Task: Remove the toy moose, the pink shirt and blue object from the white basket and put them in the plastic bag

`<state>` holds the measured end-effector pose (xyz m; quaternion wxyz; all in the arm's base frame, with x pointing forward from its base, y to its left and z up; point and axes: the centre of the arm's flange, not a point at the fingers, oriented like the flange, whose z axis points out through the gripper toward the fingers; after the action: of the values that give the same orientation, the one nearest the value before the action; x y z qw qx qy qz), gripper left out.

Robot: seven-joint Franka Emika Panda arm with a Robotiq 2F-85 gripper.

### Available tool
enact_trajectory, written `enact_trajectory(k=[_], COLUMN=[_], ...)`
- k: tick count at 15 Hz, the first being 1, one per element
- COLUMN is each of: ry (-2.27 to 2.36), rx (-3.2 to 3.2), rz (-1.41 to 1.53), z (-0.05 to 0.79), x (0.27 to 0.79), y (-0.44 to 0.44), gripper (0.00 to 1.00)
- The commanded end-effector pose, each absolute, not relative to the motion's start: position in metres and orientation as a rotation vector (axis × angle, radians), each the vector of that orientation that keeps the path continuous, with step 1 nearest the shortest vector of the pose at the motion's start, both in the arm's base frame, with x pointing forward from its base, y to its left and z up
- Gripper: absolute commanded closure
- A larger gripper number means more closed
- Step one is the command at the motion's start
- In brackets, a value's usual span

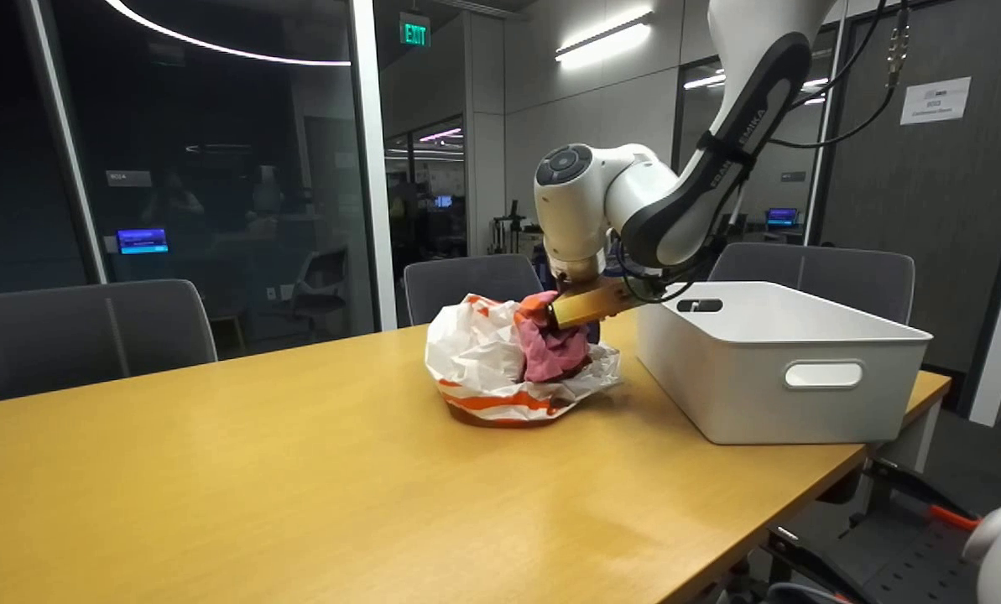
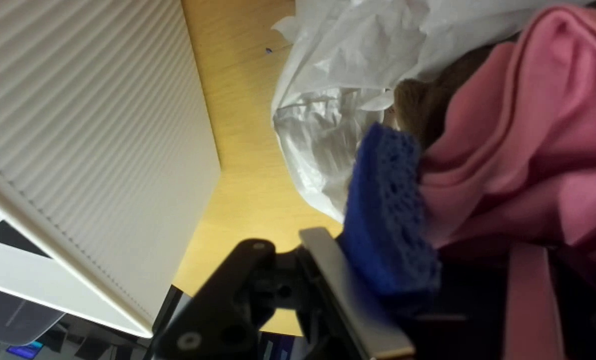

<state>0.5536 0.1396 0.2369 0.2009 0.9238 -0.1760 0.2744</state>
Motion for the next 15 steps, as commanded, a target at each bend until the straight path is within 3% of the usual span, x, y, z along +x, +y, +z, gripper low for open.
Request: enact_trajectory(k=[1,6,13,15], ry=[-0.57,-0.715,-0.907,-0.935], rx=[2.645,2.91,2.965,2.961], rz=[0.713,0.54,0.752,0.767], z=[0.264,0.267,0.197,0.191], x=[0.566,0.558,0.541,0.54], y=[0.135,0.138,0.145,0.141], gripper=[0.96,0.96,0.96,0.92])
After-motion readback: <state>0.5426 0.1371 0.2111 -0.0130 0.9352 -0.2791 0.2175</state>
